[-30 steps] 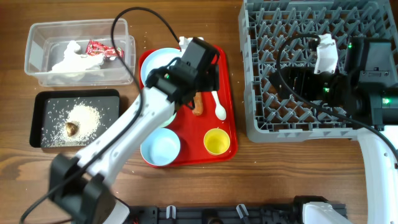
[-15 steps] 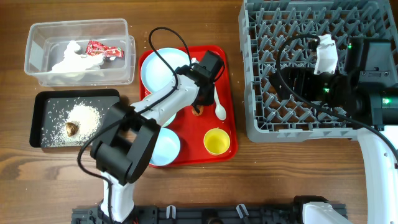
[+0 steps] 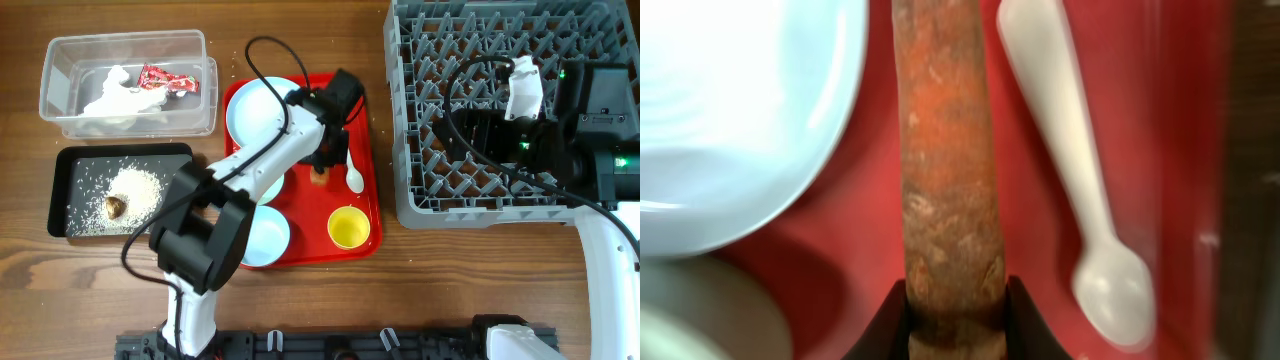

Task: Sort waste into correct bins and load items into the dishwasher rack
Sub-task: 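Carry the carrot to the black tray and release it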

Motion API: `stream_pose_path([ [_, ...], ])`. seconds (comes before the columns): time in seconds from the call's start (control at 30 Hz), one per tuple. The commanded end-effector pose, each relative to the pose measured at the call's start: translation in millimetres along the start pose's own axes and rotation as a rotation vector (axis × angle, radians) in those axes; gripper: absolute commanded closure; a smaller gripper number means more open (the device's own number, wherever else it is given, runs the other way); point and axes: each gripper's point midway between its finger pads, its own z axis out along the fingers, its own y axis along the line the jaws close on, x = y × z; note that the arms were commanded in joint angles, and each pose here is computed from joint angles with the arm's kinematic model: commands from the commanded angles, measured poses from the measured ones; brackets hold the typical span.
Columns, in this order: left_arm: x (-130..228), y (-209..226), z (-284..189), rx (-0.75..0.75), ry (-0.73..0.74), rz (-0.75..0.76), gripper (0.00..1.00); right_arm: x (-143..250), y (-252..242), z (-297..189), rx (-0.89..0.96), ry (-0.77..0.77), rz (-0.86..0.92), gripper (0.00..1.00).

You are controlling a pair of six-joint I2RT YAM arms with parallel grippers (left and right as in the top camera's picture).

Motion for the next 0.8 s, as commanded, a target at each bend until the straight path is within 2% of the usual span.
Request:
stream_pose_path([
  [0.0,-25.0,2.9,-81.8,0.069,-0.149,-0.025,0.96,-5.6,0.1,-2.2,0.004,-0.013,-0.019,0.00],
  [0.07,-22.8,32.0,-108.5,0.060,-0.163,-0.085,0.96,-5.7,0.0,-2.2,0.004,-0.014,-0.019,0.00],
  [0.17,-15.7,99.5,-134.0,-0.012,-0.155,-0.273,0.96,-5.7,0.0,-2.2,0.004,-0.014,-0.019,0.00],
  [0.3,3.2,215.7,-150.9,-0.118,-0.122,-0.635,0.96,-5.8,0.0,-2.2,0.004,-0.014,-0.019,0.00],
  [0.43,38.2,315.1,-151.0,-0.187,-0.087,-0.978,0.96,-5.7,0.0,-2.2,0.004,-0.014,-0.019,0.00],
  [0.47,53.8,344.1,-146.2,-0.206,-0.082,-1.115,0.96,-5.6,0.1,-2.2,0.004,-0.013,-0.019,0.00],
  [0.57,81.5,381.2,-116.4,-0.228,-0.078,-1.342,0.96,-5.8,0.1,-2.2,0.004,-0.014,-0.019,0.00],
  [0.63,100.7,385.1,-85.7,-0.236,-0.048,-1.450,0.96,-5.2,0.1,-2.2,0.003,-0.012,-0.016,0.00],
  [0.73,113.1,380.3,-40.2,-0.223,-0.060,-1.527,0.96,-5.6,0.1,-2.2,0.003,-0.013,-0.015,0.00],
  [0.77,113.8,381.1,-28.4,-0.218,-0.086,-1.559,0.91,-4.6,0.2,-2.2,0.003,-0.009,-0.013,0.00],
])
